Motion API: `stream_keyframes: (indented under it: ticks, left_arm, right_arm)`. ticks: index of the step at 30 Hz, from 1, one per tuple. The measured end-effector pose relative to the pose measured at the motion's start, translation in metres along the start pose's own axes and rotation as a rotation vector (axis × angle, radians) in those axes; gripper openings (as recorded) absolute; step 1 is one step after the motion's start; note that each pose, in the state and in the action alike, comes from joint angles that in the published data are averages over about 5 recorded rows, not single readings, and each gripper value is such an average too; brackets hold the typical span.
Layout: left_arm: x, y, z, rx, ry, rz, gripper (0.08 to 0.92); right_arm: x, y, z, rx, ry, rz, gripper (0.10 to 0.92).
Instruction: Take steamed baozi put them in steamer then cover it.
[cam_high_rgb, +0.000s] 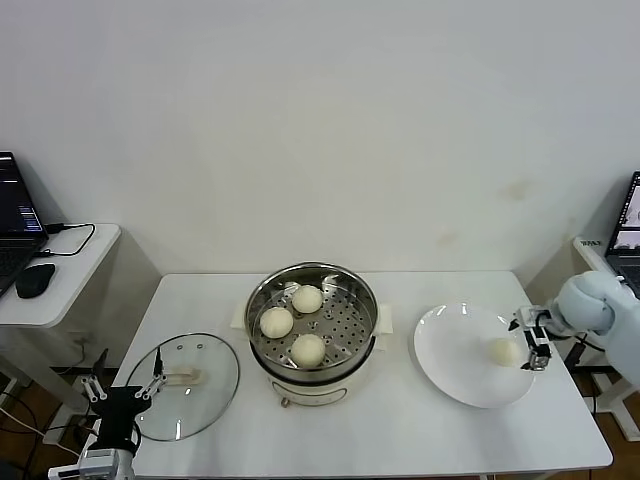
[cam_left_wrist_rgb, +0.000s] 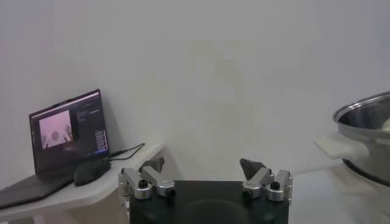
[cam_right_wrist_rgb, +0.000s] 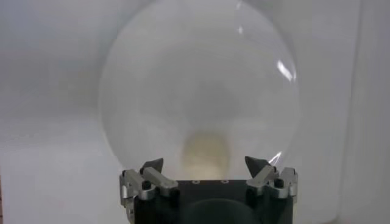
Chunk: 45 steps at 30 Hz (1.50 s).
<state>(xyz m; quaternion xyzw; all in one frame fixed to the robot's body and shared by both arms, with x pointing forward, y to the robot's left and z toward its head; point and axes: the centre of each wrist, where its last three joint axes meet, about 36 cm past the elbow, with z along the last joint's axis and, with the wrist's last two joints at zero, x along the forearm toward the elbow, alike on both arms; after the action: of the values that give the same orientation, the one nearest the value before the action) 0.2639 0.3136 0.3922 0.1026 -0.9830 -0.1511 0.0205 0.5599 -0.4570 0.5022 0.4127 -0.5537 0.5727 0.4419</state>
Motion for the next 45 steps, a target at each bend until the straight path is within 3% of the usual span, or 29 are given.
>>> stream_keyframes:
  ticks: [9, 22, 34, 45]
  left_arm:
    - [-0.001, 0.002, 0.001, -0.005, 0.001, -0.001, 0.823]
    - [-0.001, 0.000, 0.002, -0.003, 0.004, -0.001, 0.823]
    - [-0.002, -0.001, 0.004, -0.002, 0.007, 0.000, 0.823]
    - [-0.003, -0.001, 0.004, -0.005, 0.003, 0.002, 0.823]
  right_arm:
    - [-0.028, 0.000, 0.005, -0.045, 0.010, 0.003, 0.815]
    - [-0.049, -0.006, -0.004, -0.071, 0.006, 0.010, 0.729]
    - [-0.049, -0.008, -0.003, -0.065, 0.014, 0.003, 0.585]
    - [-0.024, -0.016, -0.003, -0.062, 0.007, 0.017, 0.560]
